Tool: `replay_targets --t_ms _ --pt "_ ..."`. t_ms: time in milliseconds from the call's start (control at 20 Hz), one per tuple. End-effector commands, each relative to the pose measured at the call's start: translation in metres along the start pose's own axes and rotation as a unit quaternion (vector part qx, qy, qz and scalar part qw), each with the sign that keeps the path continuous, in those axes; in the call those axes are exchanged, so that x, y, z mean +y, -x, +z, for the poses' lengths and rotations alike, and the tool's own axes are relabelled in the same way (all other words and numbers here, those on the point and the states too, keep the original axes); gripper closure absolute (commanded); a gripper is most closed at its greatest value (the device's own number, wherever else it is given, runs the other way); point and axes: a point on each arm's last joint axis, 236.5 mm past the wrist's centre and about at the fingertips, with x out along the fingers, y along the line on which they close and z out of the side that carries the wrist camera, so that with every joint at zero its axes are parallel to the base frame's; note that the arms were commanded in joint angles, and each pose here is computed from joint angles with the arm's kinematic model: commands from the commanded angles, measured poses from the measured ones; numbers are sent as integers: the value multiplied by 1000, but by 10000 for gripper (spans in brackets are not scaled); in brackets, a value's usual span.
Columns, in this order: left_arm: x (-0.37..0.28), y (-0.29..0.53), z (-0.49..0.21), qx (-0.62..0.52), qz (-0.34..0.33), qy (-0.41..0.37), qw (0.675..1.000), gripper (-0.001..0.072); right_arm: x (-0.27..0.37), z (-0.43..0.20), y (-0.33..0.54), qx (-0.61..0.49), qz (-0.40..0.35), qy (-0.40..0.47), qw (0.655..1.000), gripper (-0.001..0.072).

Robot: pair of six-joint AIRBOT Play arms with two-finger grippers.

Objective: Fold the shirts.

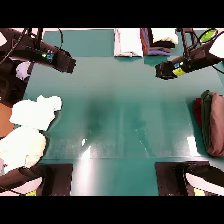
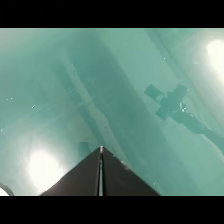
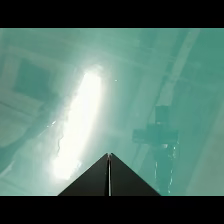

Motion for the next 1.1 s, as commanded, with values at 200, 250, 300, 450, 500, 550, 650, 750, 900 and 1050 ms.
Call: replay_targets --t_ms 200,250,300,450,500,550,650,750,900,1050 --pt "0 0 0 0 0 0 1000 685 1 0 0 0 1 0 1000 690" --pt "0 0 0 0 0 0 1000 686 1 0 0 0 1 0 1000 690" --pt "0 0 0 0 0 0 1000 686 1 0 0 0 1 0 1000 690" --pt "0 0 0 0 0 0 1000 686 1 0 0 1 1 0 1000 690" --pt "0 0 0 0 0 0 1000 686 1 0 0 1 1 0 1000 690" --pt "1 0 7 -14 1 0 1000 686 1 0 0 1 1 0 1000 690" --pt "4 2 30 -62 8 1 998 686 0 -2 0 4 1 0 1000 690" --pt "39 4 16 -34 75 -21 996 685 0 -2 0 5 1 0 1000 690" --pt "138 27 -45 73 216 46 973 685 0 -4 0 8 0 0 1000 690" --pt "203 35 -130 175 256 146 939 601 0 -4 0 9 0 0 1000 690"
